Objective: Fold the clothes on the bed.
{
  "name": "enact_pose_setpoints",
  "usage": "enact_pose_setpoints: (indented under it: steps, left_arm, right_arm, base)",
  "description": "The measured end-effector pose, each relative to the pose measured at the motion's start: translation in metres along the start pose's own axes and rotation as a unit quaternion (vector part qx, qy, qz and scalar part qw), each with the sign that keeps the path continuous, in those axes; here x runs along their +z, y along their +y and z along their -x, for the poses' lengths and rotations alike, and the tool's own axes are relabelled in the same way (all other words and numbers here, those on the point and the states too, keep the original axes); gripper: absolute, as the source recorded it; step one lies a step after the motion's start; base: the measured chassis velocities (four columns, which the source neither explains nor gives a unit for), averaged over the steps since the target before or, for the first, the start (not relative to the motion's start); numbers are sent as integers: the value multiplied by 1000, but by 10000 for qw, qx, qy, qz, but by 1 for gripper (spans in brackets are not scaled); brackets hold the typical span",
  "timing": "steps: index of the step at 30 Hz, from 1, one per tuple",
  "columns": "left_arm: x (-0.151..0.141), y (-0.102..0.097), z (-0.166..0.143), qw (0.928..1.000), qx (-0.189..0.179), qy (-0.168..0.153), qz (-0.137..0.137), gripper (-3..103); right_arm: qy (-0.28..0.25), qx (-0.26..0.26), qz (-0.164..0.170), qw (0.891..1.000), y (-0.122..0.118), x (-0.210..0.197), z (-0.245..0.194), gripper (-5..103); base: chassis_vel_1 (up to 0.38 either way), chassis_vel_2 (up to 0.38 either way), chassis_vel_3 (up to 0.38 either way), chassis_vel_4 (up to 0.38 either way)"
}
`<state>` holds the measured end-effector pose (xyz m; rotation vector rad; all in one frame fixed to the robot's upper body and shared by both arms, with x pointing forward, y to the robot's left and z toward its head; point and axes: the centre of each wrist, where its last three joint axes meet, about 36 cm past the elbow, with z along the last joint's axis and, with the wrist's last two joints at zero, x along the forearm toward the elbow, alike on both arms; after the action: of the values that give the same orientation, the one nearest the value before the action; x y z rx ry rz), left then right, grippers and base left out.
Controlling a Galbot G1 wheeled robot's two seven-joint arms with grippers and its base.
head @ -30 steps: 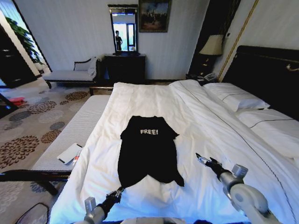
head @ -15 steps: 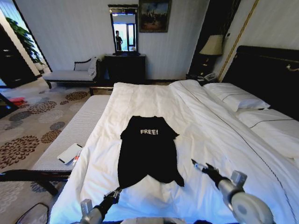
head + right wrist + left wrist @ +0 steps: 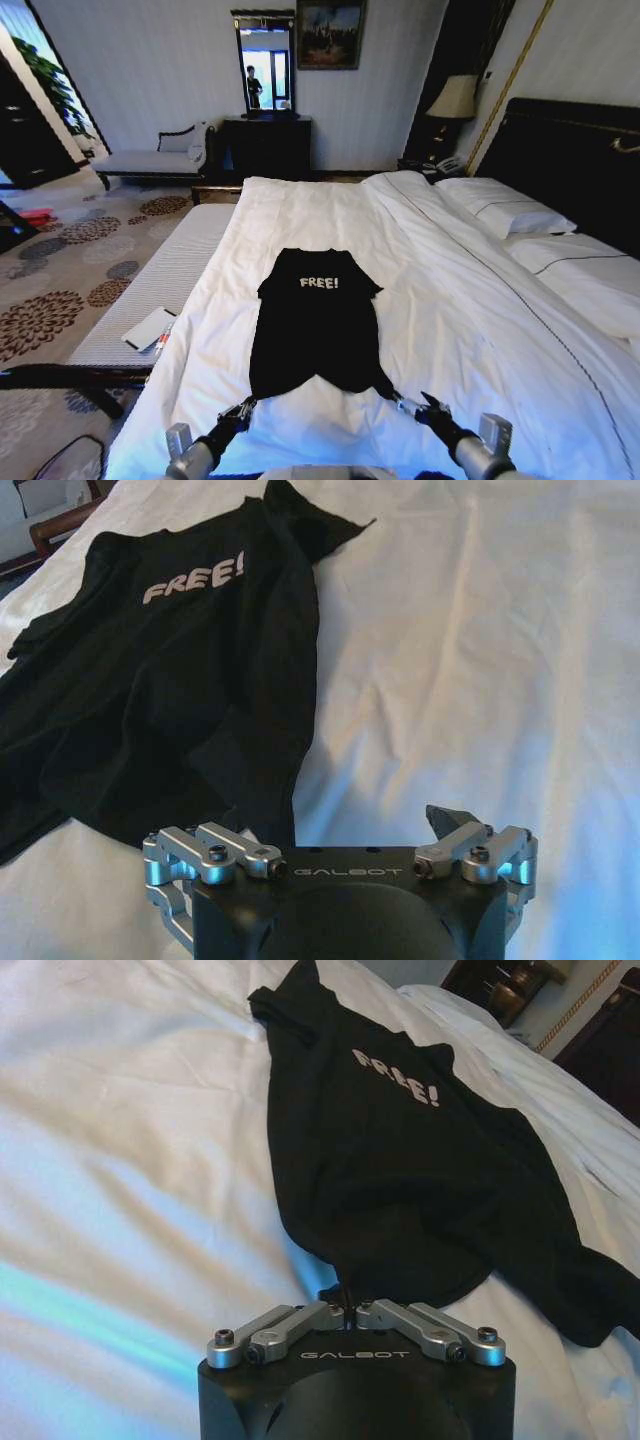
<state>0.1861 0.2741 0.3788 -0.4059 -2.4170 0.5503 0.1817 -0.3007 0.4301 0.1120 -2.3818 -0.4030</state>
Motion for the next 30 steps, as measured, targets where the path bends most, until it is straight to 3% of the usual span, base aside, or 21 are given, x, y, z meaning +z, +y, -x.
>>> enact_pose_setpoints:
  steps: [19, 26, 28, 30]
  left_arm:
    - [2, -3, -2, 10000, 5, -17, -49, 0]
    - [-7, -8, 3, 9999, 40, -92, 40, 0]
    - [-6, -8, 3, 9999, 40, -89, 41, 0]
    - [-5, -8, 3, 10000, 29, -80, 28, 0]
  right_arm:
    - [187, -399, 452, 9980, 17, -1, 14, 100]
    - [230, -454, 492, 9975, 19, 1, 19, 69]
    - [223, -456, 494, 9975, 19, 0, 19, 69]
    - [215, -455, 486, 9975, 19, 0, 19, 58]
  base:
    - [0, 0, 0, 0]
    - [0, 0, 0, 0]
    - [0, 0, 0, 0]
    - [0, 0, 0, 0]
